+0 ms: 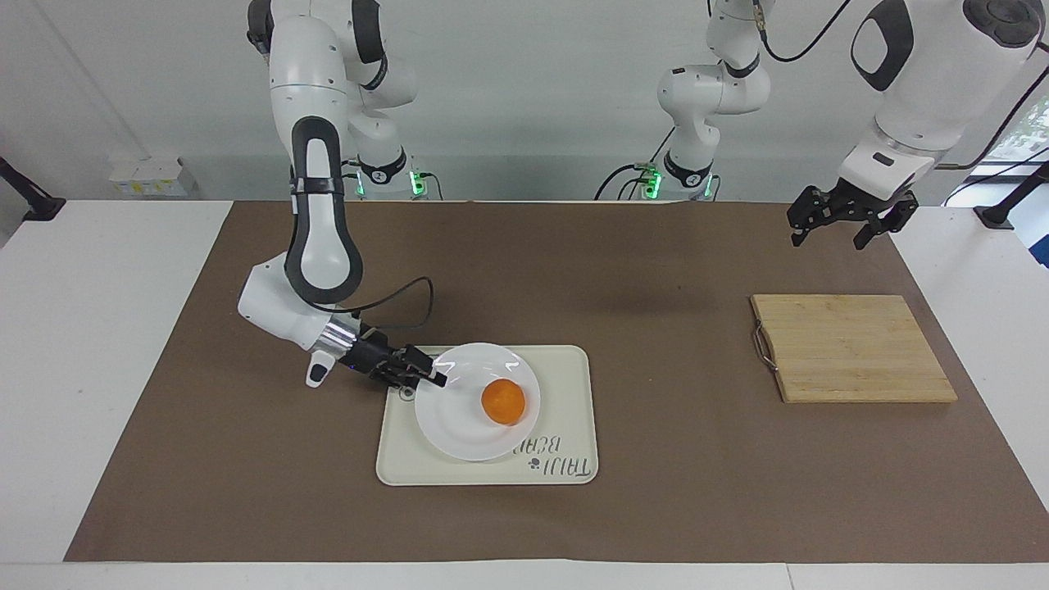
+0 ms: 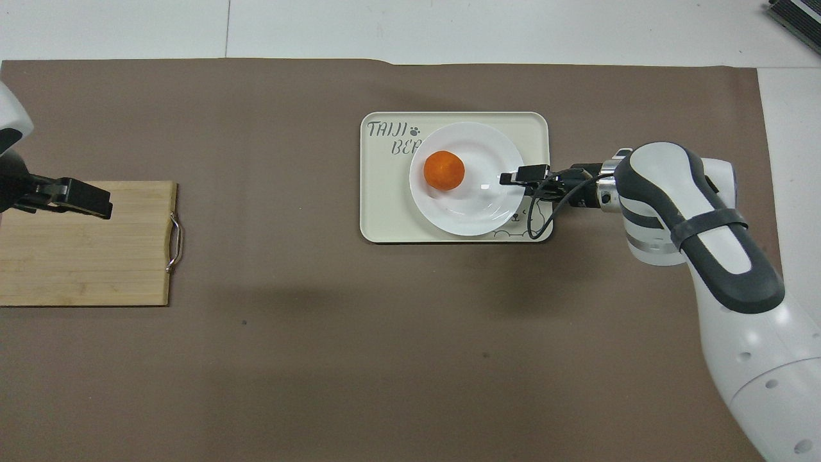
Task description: Place orange and plate with both arms
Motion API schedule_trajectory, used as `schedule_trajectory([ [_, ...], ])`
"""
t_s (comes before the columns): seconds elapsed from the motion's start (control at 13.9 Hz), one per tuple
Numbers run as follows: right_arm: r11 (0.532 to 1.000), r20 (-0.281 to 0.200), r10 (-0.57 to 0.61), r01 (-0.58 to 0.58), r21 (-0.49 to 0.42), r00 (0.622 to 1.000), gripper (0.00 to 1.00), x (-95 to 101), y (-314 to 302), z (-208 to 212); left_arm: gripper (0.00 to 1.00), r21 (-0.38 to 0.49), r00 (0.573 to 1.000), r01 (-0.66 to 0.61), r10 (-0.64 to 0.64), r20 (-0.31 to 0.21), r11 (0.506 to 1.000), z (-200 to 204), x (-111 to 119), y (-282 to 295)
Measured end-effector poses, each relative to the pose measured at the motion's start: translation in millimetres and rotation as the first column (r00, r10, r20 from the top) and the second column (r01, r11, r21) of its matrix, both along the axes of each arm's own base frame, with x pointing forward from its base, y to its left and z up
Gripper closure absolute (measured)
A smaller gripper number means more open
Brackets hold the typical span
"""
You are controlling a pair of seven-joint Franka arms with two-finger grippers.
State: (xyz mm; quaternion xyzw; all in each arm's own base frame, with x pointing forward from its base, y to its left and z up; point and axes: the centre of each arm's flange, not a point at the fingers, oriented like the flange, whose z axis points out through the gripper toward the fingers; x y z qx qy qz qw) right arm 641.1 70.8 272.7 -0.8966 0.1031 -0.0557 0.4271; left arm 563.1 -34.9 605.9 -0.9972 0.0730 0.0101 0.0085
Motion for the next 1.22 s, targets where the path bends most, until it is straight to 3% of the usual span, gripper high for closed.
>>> schedule_trajectory([
  [0.22,1.000,0.009,0.009,-0.009,-0.024,1.000,0.30,3.1,-5.9,5.2,0.00,0.000,1.000,0.000,0.000,0.000,1.000,0.0,0.0,0.0],
  [0.29,0.999,0.011,0.015,-0.014,-0.033,1.000,0.17,3.5,-7.6,6.4,0.00,0.000,1.000,0.000,0.000,0.000,1.000,0.0,0.0,0.0],
  [0.43,0.996,0.018,0.040,-0.039,-0.077,0.999,0.13,3.9,-12.4,8.2,0.00,0.000,1.000,0.000,0.000,0.000,1.000,0.0,0.0,0.0],
  [0.58,0.988,0.035,0.073,-0.067,-0.142,0.997,0.01,6.4,-17.9,13.6,0.00,0.000,1.000,0.000,0.000,0.000,1.000,0.0,0.0,0.0],
  [0.86,0.957,0.054,0.132,-0.113,-0.266,0.990,0.00,10.4,-41.2,29.0,0.00,0.000,1.000,0.000,0.000,0.000,1.000,0.0,0.0,0.0],
  [1.22,0.856,-0.003,0.153,-0.134,-0.499,0.988,0.00,10.8,-66.7,79.8,0.00,0.000,1.000,0.000,0.000,0.000,1.000,0.0,0.0,0.0],
])
